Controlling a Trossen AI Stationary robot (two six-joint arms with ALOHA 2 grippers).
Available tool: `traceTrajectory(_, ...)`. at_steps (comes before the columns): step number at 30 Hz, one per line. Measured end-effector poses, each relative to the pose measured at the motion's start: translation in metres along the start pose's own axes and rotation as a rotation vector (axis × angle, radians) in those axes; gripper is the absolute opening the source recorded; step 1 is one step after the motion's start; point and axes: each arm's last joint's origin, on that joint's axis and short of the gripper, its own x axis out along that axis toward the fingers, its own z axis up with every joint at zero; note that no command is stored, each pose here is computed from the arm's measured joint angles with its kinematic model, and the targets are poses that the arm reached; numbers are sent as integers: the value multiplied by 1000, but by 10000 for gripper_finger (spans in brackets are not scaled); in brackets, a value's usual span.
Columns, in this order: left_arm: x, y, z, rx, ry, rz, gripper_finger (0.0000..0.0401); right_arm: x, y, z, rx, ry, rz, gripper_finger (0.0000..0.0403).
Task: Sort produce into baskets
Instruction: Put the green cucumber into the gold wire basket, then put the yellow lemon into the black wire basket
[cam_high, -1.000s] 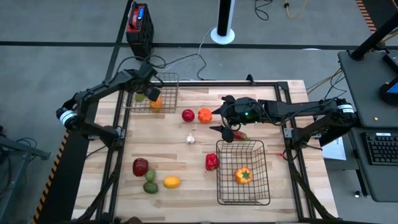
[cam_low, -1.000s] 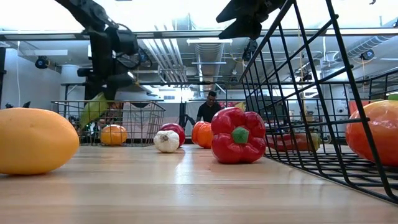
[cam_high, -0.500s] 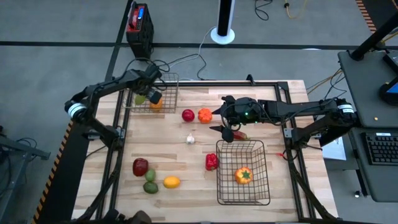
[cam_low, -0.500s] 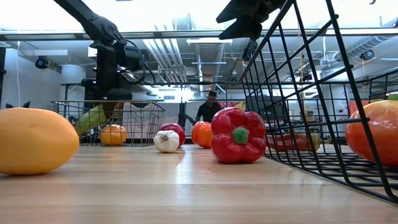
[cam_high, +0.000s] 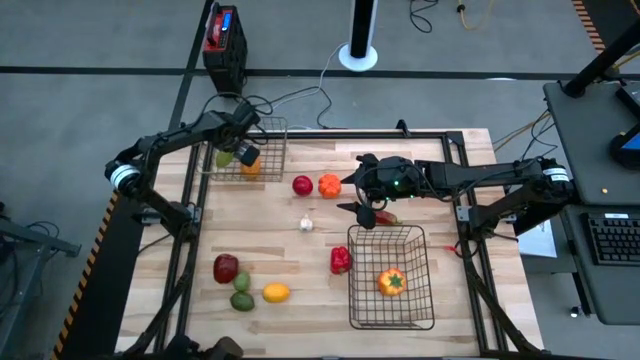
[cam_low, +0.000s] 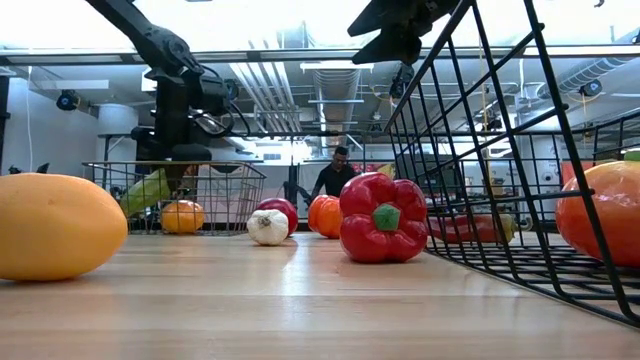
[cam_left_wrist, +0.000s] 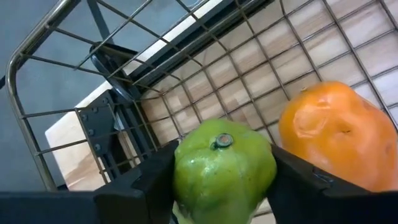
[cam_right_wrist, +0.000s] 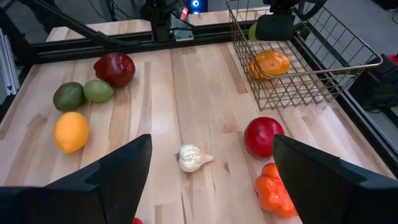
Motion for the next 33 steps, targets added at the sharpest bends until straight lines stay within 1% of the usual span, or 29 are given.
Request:
traceTrajectory(4, 0, 0, 0, -1, 0, 1, 214, 0, 0, 0, 0, 4, 0, 333)
traceTrajectory(8, 0, 0, 0, -3, -3, 1, 225, 0, 0, -1, 0, 5, 0, 336)
traceTrajectory(23, 0, 0, 1, 22, -12, 0, 228, 0, 0, -3, 35, 28, -1, 336)
traceTrajectory(29, -13, -2, 3, 30, -96, -4, 229, 0, 0, -3, 40, 28, -2, 338)
traceTrajectory(33, -30, -6, -1, 44, -161, -23, 229, 0, 0, -3, 40, 28, -4, 333)
